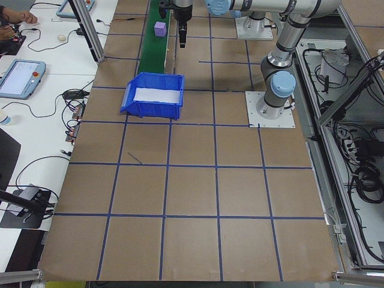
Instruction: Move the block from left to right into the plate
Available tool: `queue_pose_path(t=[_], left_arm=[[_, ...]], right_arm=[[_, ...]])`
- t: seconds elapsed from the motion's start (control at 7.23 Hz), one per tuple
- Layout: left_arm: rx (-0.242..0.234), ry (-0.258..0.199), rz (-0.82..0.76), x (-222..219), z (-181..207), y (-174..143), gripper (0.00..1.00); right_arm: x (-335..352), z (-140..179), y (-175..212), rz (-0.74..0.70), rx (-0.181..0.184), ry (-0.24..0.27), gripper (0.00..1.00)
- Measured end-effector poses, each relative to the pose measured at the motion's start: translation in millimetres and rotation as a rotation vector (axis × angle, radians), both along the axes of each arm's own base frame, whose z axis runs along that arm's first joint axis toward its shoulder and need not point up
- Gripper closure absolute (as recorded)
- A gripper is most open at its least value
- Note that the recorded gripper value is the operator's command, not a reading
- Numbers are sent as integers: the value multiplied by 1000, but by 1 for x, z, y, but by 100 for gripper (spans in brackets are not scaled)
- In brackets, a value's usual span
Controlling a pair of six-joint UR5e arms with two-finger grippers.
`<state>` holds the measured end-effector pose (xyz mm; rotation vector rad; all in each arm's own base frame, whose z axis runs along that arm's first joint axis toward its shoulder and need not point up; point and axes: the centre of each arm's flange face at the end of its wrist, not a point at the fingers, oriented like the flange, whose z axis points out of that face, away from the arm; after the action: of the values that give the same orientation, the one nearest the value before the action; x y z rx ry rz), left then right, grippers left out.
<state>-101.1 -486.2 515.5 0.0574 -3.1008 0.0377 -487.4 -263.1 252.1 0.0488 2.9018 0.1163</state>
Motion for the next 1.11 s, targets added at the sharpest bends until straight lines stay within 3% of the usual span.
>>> queue_pose_path(t=[0.28, 0.83, 1.11], left_arm=[[2, 2, 6, 0, -1, 1, 0], [3, 6, 8, -1, -2, 2, 0], [5, 6, 8, -1, -3, 2, 0]], right_arm=[[-10, -20, 40, -11, -29, 25, 2], [-10, -28, 47, -10, -39, 28, 0], [-11, -15, 37, -10, -41, 55, 1]])
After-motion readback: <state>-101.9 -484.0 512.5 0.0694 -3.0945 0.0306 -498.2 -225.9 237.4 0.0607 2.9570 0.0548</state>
